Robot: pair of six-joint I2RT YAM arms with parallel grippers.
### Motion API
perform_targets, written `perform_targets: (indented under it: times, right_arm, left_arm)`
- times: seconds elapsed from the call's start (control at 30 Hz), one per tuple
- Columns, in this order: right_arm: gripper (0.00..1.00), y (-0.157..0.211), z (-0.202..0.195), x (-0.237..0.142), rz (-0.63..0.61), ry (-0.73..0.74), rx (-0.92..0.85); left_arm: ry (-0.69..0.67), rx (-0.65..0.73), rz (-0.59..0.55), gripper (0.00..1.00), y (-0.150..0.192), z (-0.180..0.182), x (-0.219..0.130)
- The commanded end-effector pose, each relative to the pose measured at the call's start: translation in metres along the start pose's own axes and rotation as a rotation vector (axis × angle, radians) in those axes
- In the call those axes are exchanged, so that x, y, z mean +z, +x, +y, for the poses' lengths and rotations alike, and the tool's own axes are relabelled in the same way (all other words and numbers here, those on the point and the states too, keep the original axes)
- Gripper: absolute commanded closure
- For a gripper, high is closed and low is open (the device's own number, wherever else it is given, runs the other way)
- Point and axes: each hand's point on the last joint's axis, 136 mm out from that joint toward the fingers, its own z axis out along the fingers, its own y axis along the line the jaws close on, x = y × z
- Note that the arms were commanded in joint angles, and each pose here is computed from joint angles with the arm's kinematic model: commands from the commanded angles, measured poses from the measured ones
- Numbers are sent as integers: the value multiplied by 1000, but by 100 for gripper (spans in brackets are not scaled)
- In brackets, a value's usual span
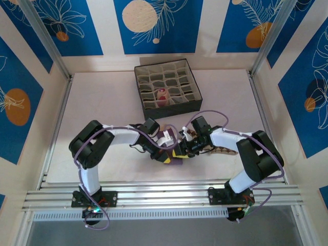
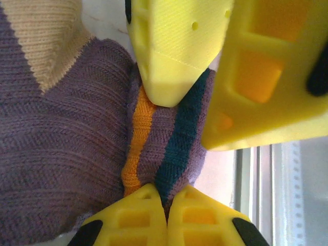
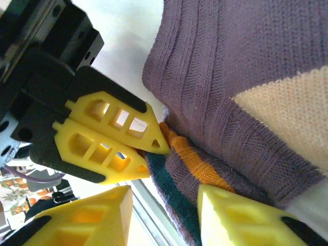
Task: Roll the socks
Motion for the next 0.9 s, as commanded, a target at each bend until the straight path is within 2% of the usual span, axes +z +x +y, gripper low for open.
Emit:
perform_targets:
  times: [0.0, 0.13, 0.3, 0.53, 0.67, 0.73, 0.87]
  right_arm:
    - [58, 11, -9, 4, 19, 37, 18]
    - [54, 18, -18, 6, 27, 164, -18]
    - [56, 21, -28, 9, 39, 292, -22]
    - [79, 31, -53, 16, 100, 418, 68]
    - [88, 37, -65, 23, 163, 471, 124]
    - [90, 39, -68, 24, 177, 496, 132]
    - [92, 41, -73, 28, 199, 506, 145]
  left_arm:
    - [10, -214, 66, 100, 30, 13, 6]
    - [34, -273, 37, 100, 28, 18, 5]
    - [53, -335, 18, 100, 31, 24, 4]
    - [6, -336, 3, 100, 33, 31, 0]
    - [-68, -207, -65, 89, 17, 26, -15]
    - [-117, -122, -114, 80, 8, 21, -26]
    - [-201, 63, -181, 70, -8, 8, -48]
